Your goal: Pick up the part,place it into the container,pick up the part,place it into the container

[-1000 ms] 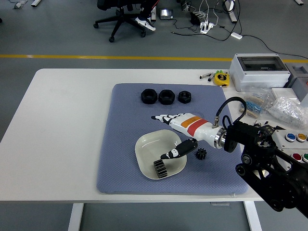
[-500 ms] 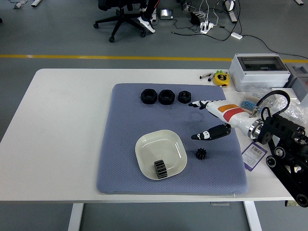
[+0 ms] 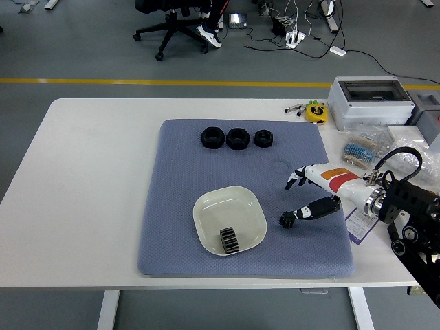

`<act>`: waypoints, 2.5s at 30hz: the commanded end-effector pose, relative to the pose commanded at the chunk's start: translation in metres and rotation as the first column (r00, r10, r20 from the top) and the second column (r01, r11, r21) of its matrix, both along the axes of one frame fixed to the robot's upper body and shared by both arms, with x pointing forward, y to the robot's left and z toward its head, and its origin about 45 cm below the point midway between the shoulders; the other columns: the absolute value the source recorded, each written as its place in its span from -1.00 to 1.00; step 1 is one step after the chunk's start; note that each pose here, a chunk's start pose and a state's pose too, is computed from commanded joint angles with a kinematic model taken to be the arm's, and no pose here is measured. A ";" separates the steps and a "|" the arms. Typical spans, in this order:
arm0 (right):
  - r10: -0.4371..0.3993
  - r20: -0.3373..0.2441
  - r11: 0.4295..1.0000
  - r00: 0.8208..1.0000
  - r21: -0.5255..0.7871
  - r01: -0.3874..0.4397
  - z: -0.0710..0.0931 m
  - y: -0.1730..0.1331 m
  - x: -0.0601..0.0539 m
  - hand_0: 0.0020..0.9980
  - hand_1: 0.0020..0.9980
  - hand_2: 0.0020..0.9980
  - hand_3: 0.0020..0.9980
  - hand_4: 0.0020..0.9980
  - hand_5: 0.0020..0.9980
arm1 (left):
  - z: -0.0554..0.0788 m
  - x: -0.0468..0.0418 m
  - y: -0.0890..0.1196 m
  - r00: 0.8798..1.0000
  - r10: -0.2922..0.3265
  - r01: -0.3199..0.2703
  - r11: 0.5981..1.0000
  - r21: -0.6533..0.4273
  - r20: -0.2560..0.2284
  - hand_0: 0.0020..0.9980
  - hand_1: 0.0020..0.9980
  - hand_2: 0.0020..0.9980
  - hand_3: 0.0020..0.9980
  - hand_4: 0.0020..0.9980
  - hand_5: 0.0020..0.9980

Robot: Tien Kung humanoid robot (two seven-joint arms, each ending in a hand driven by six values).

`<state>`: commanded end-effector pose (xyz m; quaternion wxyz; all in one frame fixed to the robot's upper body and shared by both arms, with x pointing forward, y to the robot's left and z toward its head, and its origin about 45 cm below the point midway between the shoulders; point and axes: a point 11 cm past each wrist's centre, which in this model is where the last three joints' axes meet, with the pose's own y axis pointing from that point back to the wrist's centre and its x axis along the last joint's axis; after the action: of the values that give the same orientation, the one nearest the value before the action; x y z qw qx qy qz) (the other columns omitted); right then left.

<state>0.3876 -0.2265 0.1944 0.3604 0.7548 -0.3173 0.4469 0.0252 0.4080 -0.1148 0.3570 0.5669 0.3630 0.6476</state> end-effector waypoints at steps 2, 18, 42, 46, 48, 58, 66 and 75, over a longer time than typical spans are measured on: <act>0.006 -0.005 1.000 1.000 -0.001 -0.006 -0.003 0.002 -0.002 0.05 0.14 0.30 0.09 0.89 0.00 | 0.000 -0.0001 0.000 1.000 0.001 -0.001 1.000 0.000 0.000 0.40 0.33 0.42 0.15 0.32 0.19; 0.004 -0.065 1.000 0.998 0.015 -0.003 -0.027 0.008 -0.003 -0.01 0.06 0.16 0.05 0.83 -0.04 | 0.000 -0.0001 -0.001 1.000 -0.007 0.007 1.000 -0.003 -0.004 0.40 0.33 0.42 0.15 0.31 0.19; -0.023 -0.107 1.000 0.994 -0.002 0.023 -0.046 -0.006 -0.007 -0.14 -0.08 0.06 0.00 0.69 -0.13 | -0.001 -0.0021 -0.001 1.000 -0.014 0.014 1.000 -0.005 -0.011 0.40 0.33 0.41 0.15 0.31 0.19; -0.018 -0.110 1.000 0.994 -0.010 0.017 -0.048 -0.007 -0.008 -0.14 -0.08 0.06 0.00 0.69 -0.13 | -0.001 -0.0031 -0.001 1.000 -0.016 0.016 1.000 -0.005 -0.014 0.40 0.33 0.41 0.15 0.31 0.19; -0.015 -0.109 1.000 0.994 -0.017 0.013 -0.049 -0.007 -0.008 -0.23 -0.14 0.02 -0.01 0.44 -0.31 | -0.001 -0.0034 -0.001 1.000 -0.016 0.016 1.000 -0.005 -0.015 0.40 0.33 0.41 0.15 0.31 0.19; -0.015 -0.096 1.000 0.995 -0.018 0.013 -0.049 -0.005 -0.008 -0.33 -0.21 -0.03 -0.01 0.35 -0.35 | -0.001 -0.0032 -0.001 1.000 -0.020 0.020 1.000 -0.006 -0.018 0.40 0.33 0.41 0.15 0.30 0.19; -0.012 -0.075 1.000 0.997 -0.018 0.011 -0.046 -0.004 -0.006 -0.47 -0.35 -0.10 -0.05 0.23 -0.33 | -0.001 -0.0001 -0.002 1.000 -0.018 0.017 1.000 -0.009 -0.008 0.40 0.33 0.41 0.14 0.30 0.19; -0.018 -0.040 1.000 0.999 -0.002 0.018 -0.035 -0.004 -0.003 -0.51 -0.38 -0.11 -0.06 0.25 -0.34 | -0.001 0.0006 -0.002 1.000 -0.017 0.017 1.000 -0.009 -0.007 0.40 0.33 0.41 0.14 0.30 0.19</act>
<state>0.3848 -0.2304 0.1597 0.3712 0.7603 -0.3167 0.4287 0.0258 0.4062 -0.1155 0.3638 0.5706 0.3621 0.6410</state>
